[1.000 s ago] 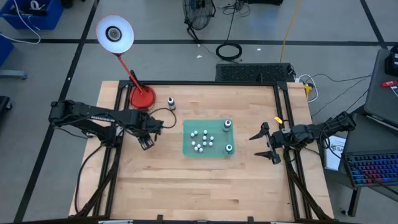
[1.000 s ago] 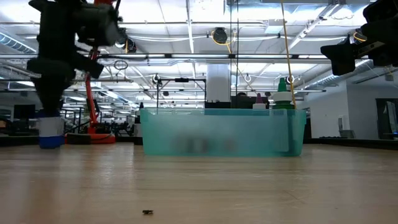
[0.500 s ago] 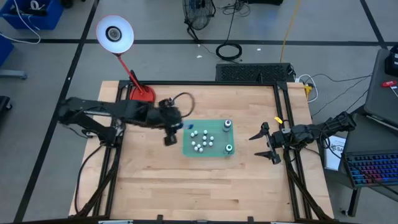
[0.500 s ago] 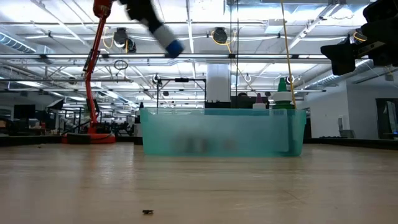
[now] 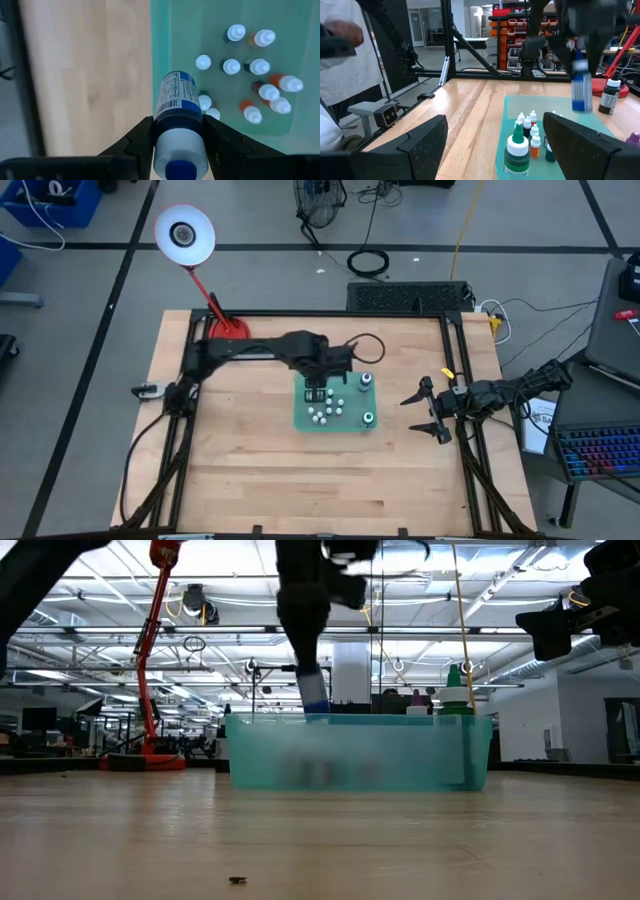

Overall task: Pick & Place food coloring
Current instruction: Put the big blue food coloring bottle into the bin

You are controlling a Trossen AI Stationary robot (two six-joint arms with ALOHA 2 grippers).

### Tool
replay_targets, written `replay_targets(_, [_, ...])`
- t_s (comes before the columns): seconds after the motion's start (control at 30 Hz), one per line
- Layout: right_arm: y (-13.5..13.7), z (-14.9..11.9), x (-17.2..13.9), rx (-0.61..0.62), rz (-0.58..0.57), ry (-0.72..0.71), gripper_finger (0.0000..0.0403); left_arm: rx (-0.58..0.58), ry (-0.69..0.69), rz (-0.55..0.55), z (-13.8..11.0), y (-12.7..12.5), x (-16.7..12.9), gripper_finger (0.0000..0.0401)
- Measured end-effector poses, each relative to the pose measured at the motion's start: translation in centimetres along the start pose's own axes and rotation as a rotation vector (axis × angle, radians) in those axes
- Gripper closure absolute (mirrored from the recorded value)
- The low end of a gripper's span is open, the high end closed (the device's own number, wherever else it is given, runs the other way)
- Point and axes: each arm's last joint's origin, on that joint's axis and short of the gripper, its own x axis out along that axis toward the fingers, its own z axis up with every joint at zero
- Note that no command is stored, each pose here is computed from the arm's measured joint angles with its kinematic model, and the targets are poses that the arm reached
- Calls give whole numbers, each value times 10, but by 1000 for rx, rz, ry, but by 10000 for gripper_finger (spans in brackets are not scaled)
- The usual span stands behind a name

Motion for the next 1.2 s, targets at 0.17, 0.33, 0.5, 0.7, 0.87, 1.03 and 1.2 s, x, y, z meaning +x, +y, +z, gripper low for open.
replay_targets(0.17, [0, 0, 0, 0, 0, 0, 89, -7, 52, -22, 7, 4, 31, 254])
replay_targets(0.33, [0, 0, 0, 0, 0, 0, 89, -6, 93, -33, 11, 3, 53, 251])
replay_targets(0.5, [0, 0, 0, 0, 0, 0, 89, 0, 113, -71, 12, -1, 64, 256])
replay_targets(0.7, [0, 0, 0, 0, 0, 0, 89, -21, 96, -72, 13, -1, 65, 242])
replay_targets(0.87, [0, 0, 0, 0, 0, 0, 89, -17, 106, -74, 12, -2, 69, 222])
replay_targets(1.03, [0, 0, 0, 0, 0, 0, 89, -35, 131, -78, 8, 0, 74, 232])
replay_targets(1.2, [0, 0, 0, 0, 0, 0, 89, -44, 137, -76, 7, 0, 76, 240])
